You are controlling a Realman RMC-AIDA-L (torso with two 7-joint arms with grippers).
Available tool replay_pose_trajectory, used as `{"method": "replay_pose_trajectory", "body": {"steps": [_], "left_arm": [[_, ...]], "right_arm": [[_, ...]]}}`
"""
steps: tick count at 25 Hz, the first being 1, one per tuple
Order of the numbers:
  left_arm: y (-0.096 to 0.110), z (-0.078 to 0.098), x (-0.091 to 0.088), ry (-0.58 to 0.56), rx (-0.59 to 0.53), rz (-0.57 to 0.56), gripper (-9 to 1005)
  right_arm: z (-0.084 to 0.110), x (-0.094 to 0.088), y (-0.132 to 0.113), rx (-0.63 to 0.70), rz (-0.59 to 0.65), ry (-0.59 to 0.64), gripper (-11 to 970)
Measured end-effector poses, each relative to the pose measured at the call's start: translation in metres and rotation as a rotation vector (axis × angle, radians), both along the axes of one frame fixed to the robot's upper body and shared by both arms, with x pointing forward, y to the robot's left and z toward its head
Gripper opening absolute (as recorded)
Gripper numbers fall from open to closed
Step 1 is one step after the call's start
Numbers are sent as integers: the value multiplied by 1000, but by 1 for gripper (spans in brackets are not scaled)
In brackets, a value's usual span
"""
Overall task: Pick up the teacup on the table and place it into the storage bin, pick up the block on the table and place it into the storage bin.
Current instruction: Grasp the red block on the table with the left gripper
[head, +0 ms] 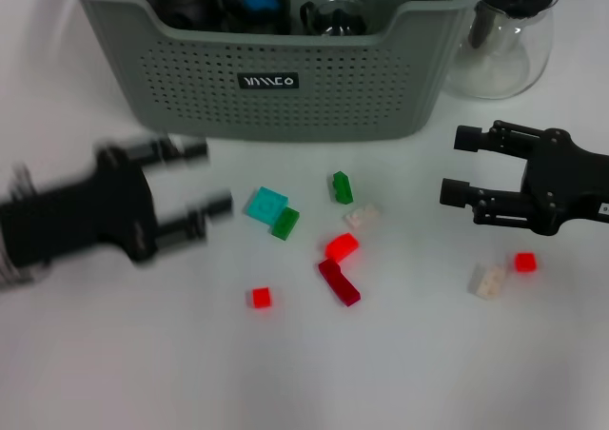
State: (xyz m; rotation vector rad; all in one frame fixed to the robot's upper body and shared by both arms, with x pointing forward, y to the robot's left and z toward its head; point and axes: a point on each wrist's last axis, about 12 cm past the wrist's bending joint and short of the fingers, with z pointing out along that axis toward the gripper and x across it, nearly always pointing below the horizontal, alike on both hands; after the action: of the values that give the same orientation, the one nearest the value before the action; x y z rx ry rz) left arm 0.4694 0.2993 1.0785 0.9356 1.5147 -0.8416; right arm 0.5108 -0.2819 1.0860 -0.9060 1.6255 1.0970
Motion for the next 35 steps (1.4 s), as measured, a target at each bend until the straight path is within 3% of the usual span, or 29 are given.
{"method": "replay_pose_trajectory", "body": {"steps": [7, 11, 12, 23, 35], "left_arm": [[-22, -55, -22, 111, 81, -28, 583], [-31, -72, -26, 90, 134, -34, 450], [-31, -73, -26, 85, 143, -35, 417], [-42, -92, -35, 46, 216, -33, 421], [-44, -97, -33, 52, 243, -14, 347]], "right_arm": [[0, 1, 1, -2, 3, 8, 833], [-1, -1, -1, -2, -5, 12, 833], [-2, -1, -1, -2, -5, 12, 833], [-2, -2, -2, -4, -6, 15, 834], [-3, -1, -2, -7, -13, 17, 832]]}}
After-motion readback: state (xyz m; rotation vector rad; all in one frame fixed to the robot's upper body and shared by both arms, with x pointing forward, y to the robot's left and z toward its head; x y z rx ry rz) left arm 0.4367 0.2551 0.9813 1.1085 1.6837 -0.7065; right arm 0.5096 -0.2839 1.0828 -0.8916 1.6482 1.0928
